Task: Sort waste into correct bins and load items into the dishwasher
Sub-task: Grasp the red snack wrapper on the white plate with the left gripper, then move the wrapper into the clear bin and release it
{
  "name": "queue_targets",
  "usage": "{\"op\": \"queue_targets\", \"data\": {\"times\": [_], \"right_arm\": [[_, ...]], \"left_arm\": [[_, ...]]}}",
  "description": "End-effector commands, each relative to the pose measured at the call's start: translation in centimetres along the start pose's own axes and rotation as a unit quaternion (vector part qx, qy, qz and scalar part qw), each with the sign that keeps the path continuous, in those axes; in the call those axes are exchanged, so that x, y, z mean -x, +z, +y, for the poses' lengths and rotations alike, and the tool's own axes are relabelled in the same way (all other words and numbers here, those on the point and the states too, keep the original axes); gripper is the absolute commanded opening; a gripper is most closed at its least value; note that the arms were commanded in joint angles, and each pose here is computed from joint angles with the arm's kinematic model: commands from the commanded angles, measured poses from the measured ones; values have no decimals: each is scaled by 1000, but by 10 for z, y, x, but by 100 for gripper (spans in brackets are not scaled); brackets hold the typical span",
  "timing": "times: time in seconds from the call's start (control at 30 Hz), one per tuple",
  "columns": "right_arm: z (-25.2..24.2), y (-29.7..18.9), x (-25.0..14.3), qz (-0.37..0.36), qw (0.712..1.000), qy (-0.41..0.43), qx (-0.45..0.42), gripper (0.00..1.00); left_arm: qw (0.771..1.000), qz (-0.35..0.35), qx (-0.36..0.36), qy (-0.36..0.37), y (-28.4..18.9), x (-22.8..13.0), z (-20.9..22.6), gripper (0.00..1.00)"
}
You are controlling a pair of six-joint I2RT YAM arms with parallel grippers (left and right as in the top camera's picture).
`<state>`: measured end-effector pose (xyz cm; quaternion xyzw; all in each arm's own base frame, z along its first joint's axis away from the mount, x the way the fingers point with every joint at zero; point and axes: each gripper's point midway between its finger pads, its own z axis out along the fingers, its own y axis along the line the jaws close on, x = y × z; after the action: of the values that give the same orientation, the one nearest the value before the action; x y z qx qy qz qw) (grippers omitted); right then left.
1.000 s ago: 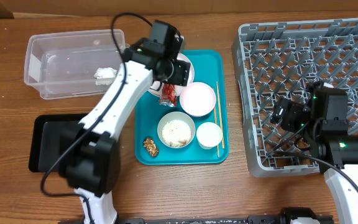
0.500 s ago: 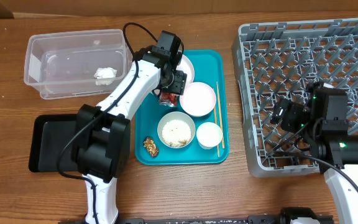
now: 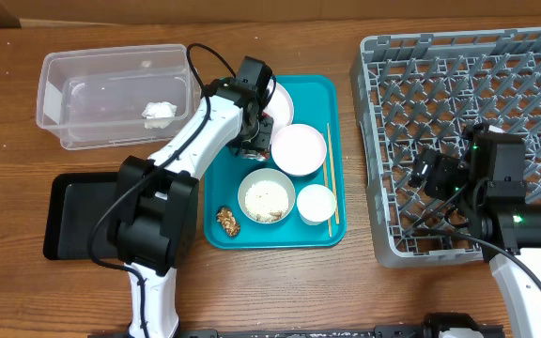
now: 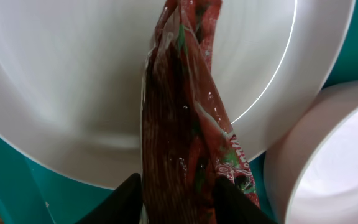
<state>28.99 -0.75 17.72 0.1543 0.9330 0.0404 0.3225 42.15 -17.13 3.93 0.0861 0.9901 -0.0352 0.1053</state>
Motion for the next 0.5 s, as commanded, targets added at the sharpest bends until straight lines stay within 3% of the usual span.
{"op": "queue_targets", "data": {"times": [0.0, 0.07, 0.1, 0.3, 0.47], "right_arm": [[3, -9, 13, -19, 1000, 4, 6, 100], [3, -9, 13, -19, 1000, 4, 6, 100], [3, -9, 13, -19, 1000, 4, 6, 100], [3, -9, 13, -19, 1000, 4, 5, 100], [3, -9, 13, -19, 1000, 4, 6, 100]], "left_arm": [[1000, 2, 8, -5, 1, -3, 5, 20], [1000, 2, 8, -5, 1, -3, 5, 6], [1000, 2, 7, -5, 1, -2, 5, 4], [1000, -4, 9, -12, -7, 5, 10, 4], [999, -27, 9, -29, -42, 24, 23, 4]]}}
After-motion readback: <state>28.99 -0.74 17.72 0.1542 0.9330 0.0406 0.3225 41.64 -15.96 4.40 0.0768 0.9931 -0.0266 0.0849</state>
